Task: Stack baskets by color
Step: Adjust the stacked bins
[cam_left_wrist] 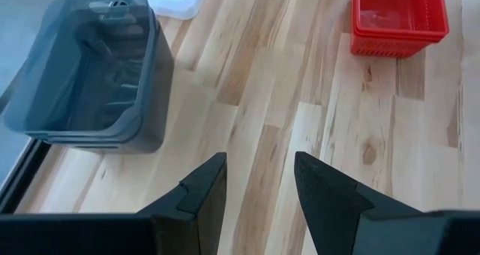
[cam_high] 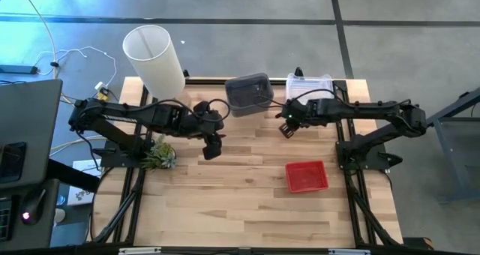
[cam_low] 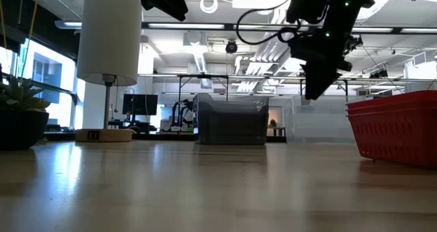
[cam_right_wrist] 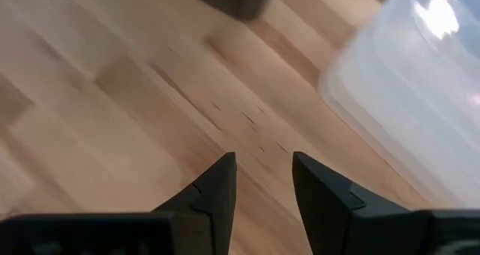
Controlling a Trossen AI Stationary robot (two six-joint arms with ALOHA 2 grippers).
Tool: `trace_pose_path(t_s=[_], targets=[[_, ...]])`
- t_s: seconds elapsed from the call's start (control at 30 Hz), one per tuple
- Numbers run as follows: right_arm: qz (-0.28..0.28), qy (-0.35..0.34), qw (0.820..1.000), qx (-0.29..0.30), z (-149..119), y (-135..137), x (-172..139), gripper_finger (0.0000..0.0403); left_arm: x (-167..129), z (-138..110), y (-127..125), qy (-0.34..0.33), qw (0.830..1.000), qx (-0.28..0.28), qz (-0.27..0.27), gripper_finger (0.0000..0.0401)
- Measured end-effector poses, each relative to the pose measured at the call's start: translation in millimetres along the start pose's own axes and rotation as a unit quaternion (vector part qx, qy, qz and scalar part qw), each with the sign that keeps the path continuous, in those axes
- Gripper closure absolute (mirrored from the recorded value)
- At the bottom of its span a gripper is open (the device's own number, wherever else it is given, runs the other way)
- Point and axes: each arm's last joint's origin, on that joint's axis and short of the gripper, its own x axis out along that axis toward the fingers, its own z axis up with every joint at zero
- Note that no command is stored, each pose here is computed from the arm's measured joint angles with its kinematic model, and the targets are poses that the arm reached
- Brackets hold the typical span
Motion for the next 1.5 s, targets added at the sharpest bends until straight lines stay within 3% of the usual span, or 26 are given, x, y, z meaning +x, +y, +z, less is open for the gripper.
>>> trace_pose_path(t_s=[0.3, 0.67, 1.0, 1.5], targets=[[0.035, -0.067, 0.997, -0.022, 14.1, 11.0, -9.5, 0.0284, 28.3, -10.7, -1.4, -0.041, 0.999, -0.017, -0.003, 0.0256], [0.034, -0.154, 0.986, -0.047, 54.0, 13.6, -61.1, 0.0284, 64.2, -20.1, 19.7, -0.084, 0.995, -0.043, 0.02, 0.0256], [0.026, -0.147, 0.988, -0.046, 57.4, 10.5, -72.8, 0.0284, 98.8, -38.2, 37.2, -0.102, 0.992, -0.072, 0.016, 0.0256], [0.02, -0.132, 0.99, -0.043, 54.5, 9.1, -71.8, 0.0284, 167.3, -57.2, 66.0, -0.043, 0.994, -0.074, 0.074, 0.0256]])
